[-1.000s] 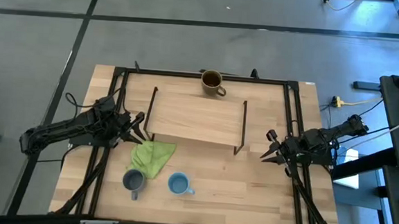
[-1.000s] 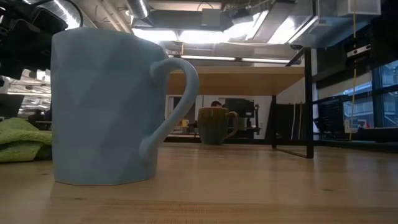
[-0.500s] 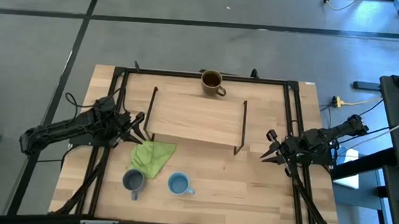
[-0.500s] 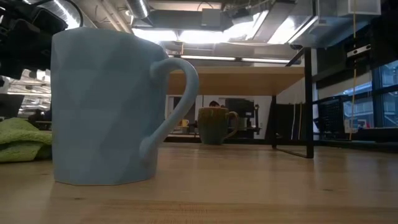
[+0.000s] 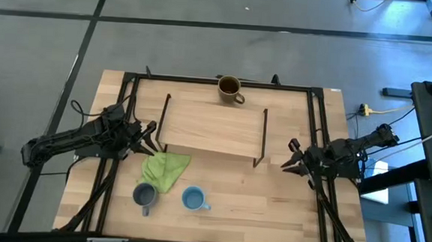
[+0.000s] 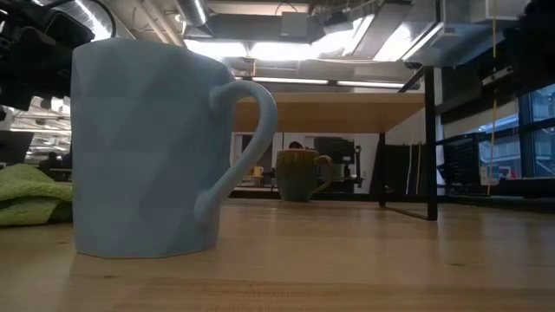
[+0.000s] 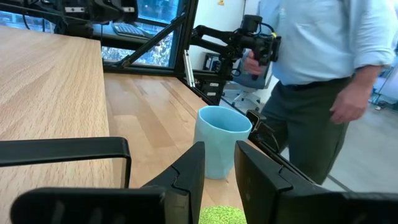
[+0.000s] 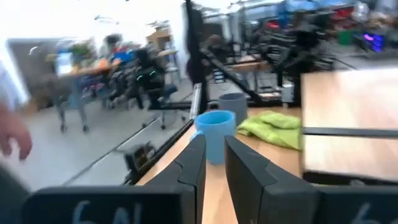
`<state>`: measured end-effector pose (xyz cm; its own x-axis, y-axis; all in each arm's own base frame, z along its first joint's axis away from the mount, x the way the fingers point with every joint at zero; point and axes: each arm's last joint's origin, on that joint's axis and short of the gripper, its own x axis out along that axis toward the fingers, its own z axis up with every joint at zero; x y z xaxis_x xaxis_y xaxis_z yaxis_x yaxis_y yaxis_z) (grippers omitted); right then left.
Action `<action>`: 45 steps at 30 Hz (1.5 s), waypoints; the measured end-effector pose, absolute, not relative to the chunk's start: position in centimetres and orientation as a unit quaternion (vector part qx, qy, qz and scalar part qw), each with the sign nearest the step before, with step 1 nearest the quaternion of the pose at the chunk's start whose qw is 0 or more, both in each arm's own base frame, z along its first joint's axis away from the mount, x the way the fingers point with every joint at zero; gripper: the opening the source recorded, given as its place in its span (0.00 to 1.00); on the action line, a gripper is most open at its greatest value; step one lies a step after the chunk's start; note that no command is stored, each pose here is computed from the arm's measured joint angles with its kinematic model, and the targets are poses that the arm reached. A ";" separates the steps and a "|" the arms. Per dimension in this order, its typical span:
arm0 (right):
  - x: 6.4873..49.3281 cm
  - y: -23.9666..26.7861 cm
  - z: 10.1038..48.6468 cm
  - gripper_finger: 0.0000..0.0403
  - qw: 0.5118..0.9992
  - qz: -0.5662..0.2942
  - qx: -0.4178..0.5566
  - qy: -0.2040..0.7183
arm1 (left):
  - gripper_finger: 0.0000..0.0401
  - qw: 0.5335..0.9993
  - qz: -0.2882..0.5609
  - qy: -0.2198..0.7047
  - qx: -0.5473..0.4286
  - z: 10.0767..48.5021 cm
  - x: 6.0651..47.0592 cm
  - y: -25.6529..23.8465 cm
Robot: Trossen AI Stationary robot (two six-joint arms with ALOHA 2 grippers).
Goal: Stack small to large cups/mugs on shelf
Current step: Put the brown mug on the shelf
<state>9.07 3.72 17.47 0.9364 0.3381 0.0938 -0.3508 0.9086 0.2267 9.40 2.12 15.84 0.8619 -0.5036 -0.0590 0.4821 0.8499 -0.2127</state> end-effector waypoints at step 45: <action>25.0 -16.7 36.2 0.15 0.907 -0.262 0.141 0.299 | 0.21 0.960 -0.256 0.057 -0.096 15.8 9.4 2.1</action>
<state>25.04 -16.67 36.22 0.6839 -0.3912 -0.6158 0.5598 0.8227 0.0991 9.41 2.12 15.83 0.8621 -0.5033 -0.0594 0.4816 0.8500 -0.2133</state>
